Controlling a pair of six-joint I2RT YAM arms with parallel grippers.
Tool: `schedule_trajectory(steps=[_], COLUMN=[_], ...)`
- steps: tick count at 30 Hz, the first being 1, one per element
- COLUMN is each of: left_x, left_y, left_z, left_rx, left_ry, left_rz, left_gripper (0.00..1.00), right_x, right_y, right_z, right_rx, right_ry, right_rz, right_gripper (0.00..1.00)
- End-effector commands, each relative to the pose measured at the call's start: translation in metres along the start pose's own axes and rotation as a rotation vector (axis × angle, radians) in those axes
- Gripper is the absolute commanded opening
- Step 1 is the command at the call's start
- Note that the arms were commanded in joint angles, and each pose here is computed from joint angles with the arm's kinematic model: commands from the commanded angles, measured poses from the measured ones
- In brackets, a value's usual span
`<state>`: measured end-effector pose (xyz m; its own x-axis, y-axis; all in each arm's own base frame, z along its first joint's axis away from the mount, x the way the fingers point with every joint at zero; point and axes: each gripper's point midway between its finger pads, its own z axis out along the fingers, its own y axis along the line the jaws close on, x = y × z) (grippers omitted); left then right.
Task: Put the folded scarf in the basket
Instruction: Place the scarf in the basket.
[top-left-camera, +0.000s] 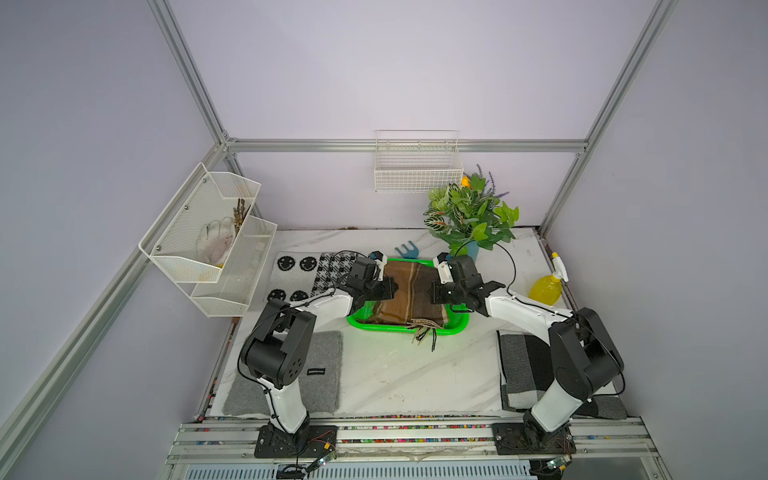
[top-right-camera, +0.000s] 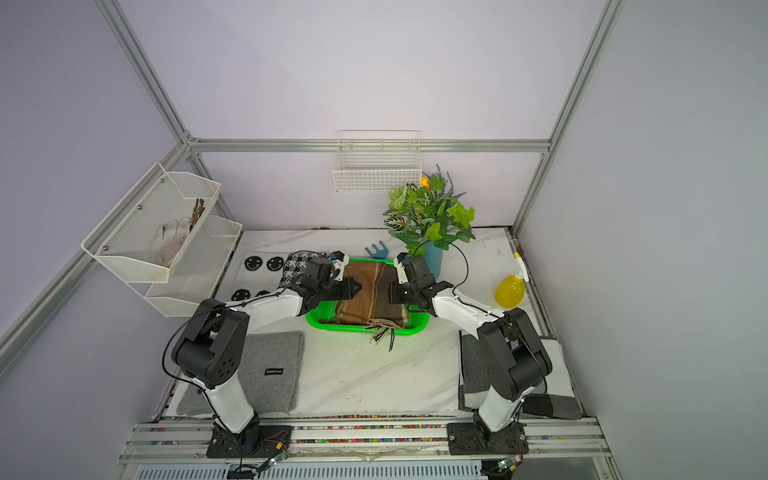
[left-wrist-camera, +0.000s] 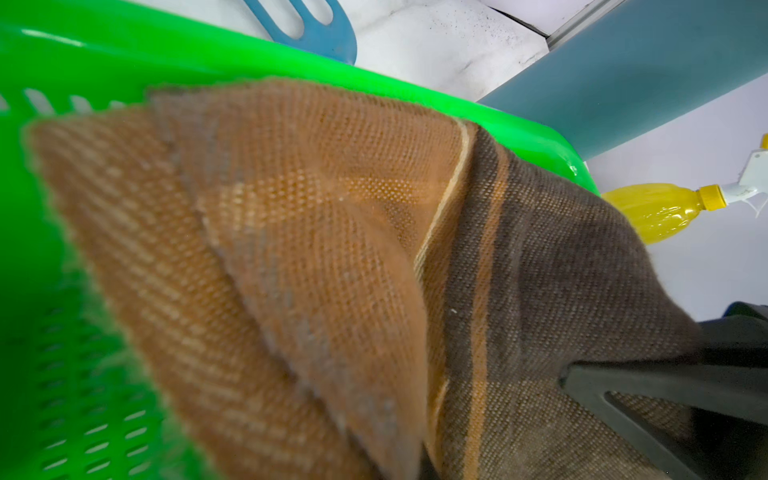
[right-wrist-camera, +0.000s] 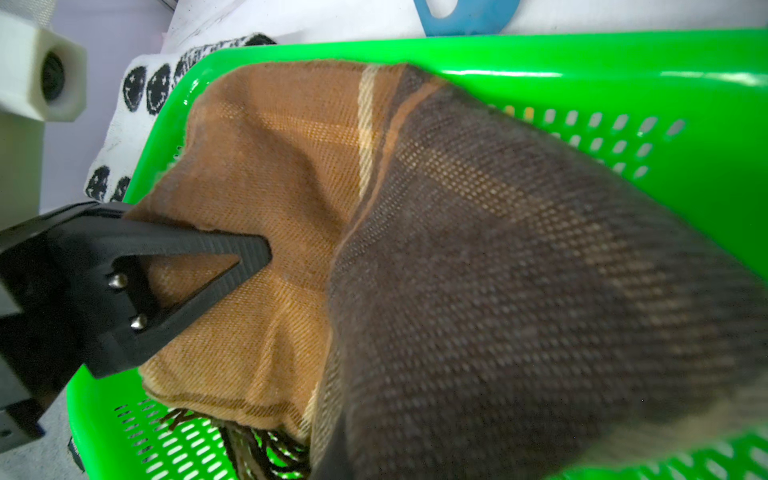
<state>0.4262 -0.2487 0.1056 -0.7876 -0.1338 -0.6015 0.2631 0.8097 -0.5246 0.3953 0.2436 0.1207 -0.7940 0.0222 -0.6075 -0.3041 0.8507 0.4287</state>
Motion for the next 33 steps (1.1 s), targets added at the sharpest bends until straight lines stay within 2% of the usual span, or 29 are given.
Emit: schedule_trajectory(steps=[1, 4, 8, 12, 14, 15, 16, 18, 20, 23, 28, 33], left_x=[-0.003, -0.003, 0.003, 0.008, 0.011, 0.012, 0.012, 0.014, 0.015, 0.016, 0.012, 0.008], left_y=[0.005, 0.007, 0.024, 0.03, 0.031, 0.032, 0.034, 0.038, 0.043, 0.042, 0.04, 0.04], left_z=[-0.002, -0.003, -0.002, 0.001, 0.003, 0.004, 0.004, 0.004, 0.003, 0.003, -0.001, -0.005], left_rx=[-0.031, -0.054, -0.138, -0.156, -0.157, -0.158, -0.164, -0.186, -0.211, -0.204, -0.208, -0.22], left_ry=[-0.007, -0.013, 0.012, 0.021, 0.031, 0.034, 0.034, 0.037, 0.042, 0.05, 0.038, 0.028], left_rz=[0.026, 0.04, 0.063, 0.066, 0.067, 0.067, 0.068, 0.073, 0.076, 0.072, 0.076, 0.084], left_gripper=[0.0, 0.0, 0.0, 0.0, 0.0, 0.01, 0.02, 0.05, 0.15, 0.14, 0.28, 0.28], right_x=[0.007, 0.015, 0.021, 0.025, 0.026, 0.026, 0.025, 0.026, 0.028, 0.027, 0.022, 0.018], right_y=[-0.011, -0.012, -0.023, -0.027, -0.034, -0.037, -0.038, -0.042, -0.044, -0.047, -0.043, -0.045], right_z=[0.008, 0.013, 0.015, 0.014, 0.011, 0.011, 0.011, 0.012, 0.014, 0.013, 0.006, 0.0], right_rx=[0.049, 0.065, 0.185, 0.211, 0.246, 0.263, 0.272, 0.289, 0.299, 0.314, 0.314, 0.348], right_ry=[0.006, 0.027, 0.032, 0.048, 0.045, 0.041, 0.038, 0.045, 0.055, 0.055, 0.031, 0.018], right_rz=[-0.017, -0.031, -0.095, -0.1, -0.107, -0.111, -0.115, -0.118, -0.121, -0.125, -0.133, -0.148], right_gripper=[0.0, 0.0, 0.01, 0.1, 0.19, 0.19, 0.2, 0.29, 0.35, 0.38, 0.42, 0.47])
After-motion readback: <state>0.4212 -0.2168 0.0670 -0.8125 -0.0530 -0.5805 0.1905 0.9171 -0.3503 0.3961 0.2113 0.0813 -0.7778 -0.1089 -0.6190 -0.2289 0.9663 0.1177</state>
